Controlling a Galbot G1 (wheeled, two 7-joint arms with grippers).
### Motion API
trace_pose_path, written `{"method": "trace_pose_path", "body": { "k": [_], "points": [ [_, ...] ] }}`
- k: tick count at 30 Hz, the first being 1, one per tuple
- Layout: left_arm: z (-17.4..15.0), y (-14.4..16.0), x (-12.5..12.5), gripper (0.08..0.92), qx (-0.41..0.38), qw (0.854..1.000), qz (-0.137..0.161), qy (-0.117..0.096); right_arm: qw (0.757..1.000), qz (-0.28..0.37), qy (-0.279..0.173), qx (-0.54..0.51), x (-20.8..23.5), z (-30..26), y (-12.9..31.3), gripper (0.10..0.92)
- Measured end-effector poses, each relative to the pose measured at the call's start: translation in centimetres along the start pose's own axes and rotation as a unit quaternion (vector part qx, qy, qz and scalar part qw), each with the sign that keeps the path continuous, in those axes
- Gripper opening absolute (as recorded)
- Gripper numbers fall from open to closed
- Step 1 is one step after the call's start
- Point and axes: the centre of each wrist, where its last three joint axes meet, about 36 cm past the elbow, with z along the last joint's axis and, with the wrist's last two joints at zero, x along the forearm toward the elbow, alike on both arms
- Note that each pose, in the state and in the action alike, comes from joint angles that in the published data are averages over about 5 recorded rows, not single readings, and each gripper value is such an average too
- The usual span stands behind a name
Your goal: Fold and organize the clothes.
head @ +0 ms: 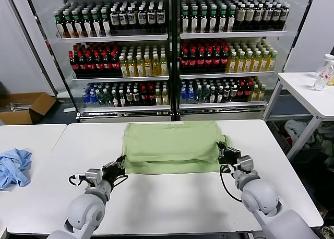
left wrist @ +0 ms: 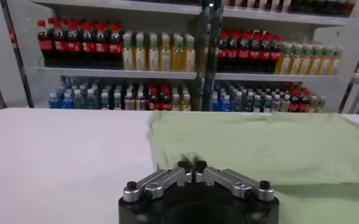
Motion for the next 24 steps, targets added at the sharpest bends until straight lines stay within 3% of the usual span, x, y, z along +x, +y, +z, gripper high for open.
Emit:
{"method": "trace_pose_path", "body": {
  "k": [8,14,17,19,24],
  "points": [
    [0.4,-0.3,0.1,0.368,-0.002,1.0,-0.016,-0.005,0.999,0.016,0.029,-0.013,2.3,0.9,-0.2,0.526],
    [1.9,-0.6,0.1,0.541,-0.01,1.0,-0.023,0.013,0.997,0.026,0.064,-0.039,2.5,2.4,-0.6,0.673],
    [2.6,-0.7,-0.3,0.617,-0.013,0.999,-0.024,0.025,0.995,0.029,0.081,-0.054,2.2,3.3,-0.7,0.645],
    [2.9,-0.7,-0.7,0.617,-0.015,0.999,-0.025,0.034,0.993,0.029,0.093,-0.062,2.1,3.8,-0.6,0.588],
    [3.7,-0.8,-1.5,0.493,-0.019,0.998,-0.023,0.054,0.989,0.034,0.118,-0.079,2.0,5.2,-1.0,0.441]
  ]
}}
